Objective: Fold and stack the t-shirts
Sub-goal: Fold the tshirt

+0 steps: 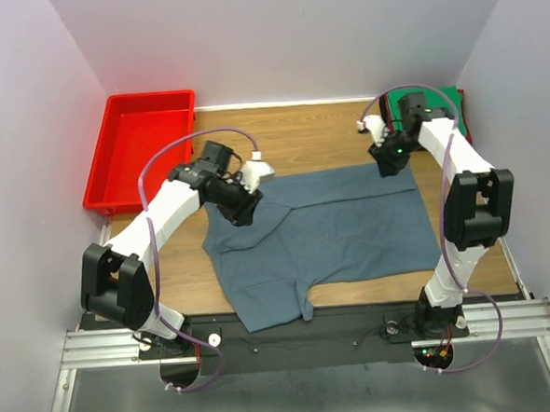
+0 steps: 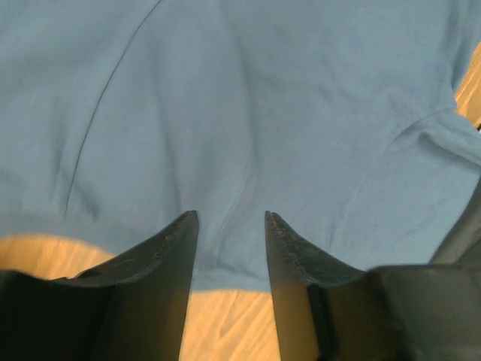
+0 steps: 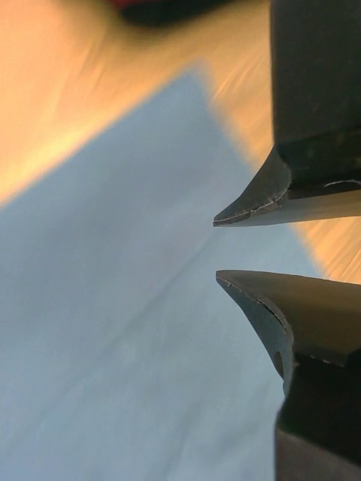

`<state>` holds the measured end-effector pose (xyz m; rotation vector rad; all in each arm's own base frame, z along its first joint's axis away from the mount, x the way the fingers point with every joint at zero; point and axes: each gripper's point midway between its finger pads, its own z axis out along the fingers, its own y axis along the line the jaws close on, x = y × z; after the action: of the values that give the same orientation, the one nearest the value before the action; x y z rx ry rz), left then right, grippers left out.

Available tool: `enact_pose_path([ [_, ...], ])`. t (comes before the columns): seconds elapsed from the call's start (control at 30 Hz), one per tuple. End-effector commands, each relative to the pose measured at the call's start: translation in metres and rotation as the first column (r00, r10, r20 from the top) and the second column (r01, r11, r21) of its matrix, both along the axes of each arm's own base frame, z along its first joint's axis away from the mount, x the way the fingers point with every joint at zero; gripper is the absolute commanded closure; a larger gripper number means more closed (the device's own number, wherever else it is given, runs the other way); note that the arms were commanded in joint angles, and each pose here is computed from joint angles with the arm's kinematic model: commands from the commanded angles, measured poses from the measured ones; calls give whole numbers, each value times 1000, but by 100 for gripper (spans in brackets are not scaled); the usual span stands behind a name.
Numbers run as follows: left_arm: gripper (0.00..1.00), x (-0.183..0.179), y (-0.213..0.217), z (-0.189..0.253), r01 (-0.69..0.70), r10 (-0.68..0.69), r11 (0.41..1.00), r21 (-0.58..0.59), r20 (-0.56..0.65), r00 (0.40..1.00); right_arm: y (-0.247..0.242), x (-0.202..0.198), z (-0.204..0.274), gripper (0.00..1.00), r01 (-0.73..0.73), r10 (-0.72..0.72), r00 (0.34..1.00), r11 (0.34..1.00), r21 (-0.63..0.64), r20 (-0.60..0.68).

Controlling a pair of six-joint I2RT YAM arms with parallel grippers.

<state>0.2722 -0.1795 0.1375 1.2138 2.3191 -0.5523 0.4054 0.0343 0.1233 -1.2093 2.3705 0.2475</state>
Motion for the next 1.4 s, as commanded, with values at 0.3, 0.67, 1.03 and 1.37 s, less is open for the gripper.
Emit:
enact_pose_path([
  [0.3,47,-15,-58,-59,193,-235,952,236,165,958,51,-23,-19,68,111,-62,966,976,189,-250],
  [0.67,53,3,-56,-92,133,-208,932,336,197,958,47,-28,-24,69,119,-73,962,979,165,-261],
  [1.03,100,-1,-56,-87,182,-243,931,315,165,956,40,-24,-27,70,117,-82,965,985,129,-247],
  [1.37,100,45,-33,-47,146,-171,971,187,125,977,39,-25,-31,71,119,-84,963,985,125,-256],
])
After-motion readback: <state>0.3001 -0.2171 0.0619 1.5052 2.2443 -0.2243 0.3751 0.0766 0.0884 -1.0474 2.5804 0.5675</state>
